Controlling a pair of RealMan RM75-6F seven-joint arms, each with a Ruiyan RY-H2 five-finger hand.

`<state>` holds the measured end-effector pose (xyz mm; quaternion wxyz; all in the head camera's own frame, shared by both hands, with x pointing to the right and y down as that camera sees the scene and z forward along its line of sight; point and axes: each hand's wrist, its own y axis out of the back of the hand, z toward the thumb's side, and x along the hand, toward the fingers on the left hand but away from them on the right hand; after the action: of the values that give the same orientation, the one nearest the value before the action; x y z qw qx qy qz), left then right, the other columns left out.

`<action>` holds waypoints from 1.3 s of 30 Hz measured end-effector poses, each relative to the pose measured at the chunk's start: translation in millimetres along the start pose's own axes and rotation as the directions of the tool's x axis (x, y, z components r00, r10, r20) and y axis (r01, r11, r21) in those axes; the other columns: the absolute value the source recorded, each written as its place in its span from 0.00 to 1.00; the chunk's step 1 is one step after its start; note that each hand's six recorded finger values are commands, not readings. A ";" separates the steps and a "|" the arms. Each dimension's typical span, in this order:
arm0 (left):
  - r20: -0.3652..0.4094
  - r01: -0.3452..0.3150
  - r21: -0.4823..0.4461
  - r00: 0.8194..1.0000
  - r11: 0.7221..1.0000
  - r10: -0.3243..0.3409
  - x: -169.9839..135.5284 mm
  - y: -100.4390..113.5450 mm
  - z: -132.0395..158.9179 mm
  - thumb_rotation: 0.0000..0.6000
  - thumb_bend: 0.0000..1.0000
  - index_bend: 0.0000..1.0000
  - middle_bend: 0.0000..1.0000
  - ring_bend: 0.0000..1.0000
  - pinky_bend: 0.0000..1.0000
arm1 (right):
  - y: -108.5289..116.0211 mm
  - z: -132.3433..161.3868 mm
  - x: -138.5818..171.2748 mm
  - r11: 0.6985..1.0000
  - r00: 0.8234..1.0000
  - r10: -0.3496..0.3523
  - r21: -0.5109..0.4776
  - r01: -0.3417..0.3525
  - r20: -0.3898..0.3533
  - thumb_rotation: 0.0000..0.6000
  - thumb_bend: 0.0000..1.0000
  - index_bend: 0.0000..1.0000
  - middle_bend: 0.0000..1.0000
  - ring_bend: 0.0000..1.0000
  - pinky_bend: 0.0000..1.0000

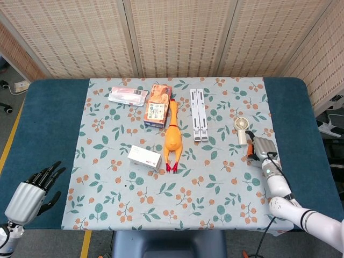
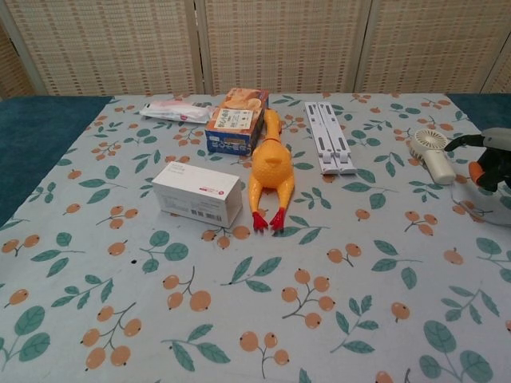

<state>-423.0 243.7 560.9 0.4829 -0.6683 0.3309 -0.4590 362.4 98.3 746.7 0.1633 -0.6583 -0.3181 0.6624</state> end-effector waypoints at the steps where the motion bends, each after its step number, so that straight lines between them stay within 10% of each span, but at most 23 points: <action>1: 0.000 0.000 0.000 1.000 1.000 0.000 0.0 0.0 0.0 1.00 0.38 0.13 0.06 0.21 0.45 | 0.1 -0.2 -0.4 1.000 1.000 0.000 0.000 0.000 0.001 1.00 0.72 0.10 0.74 0.59 0.69; 39: -0.002 0.001 -0.002 1.000 1.000 -0.001 0.1 0.0 -0.1 1.00 0.38 0.13 0.06 0.22 0.45 | -4.8 8.2 -6.9 1.000 1.000 0.005 0.002 -0.005 -0.018 1.00 0.72 0.10 0.74 0.59 0.69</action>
<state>-423.1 243.5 561.0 0.4819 -0.6684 0.3314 -0.4596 354.1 95.7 754.4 0.1651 -0.6647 -0.3145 0.6572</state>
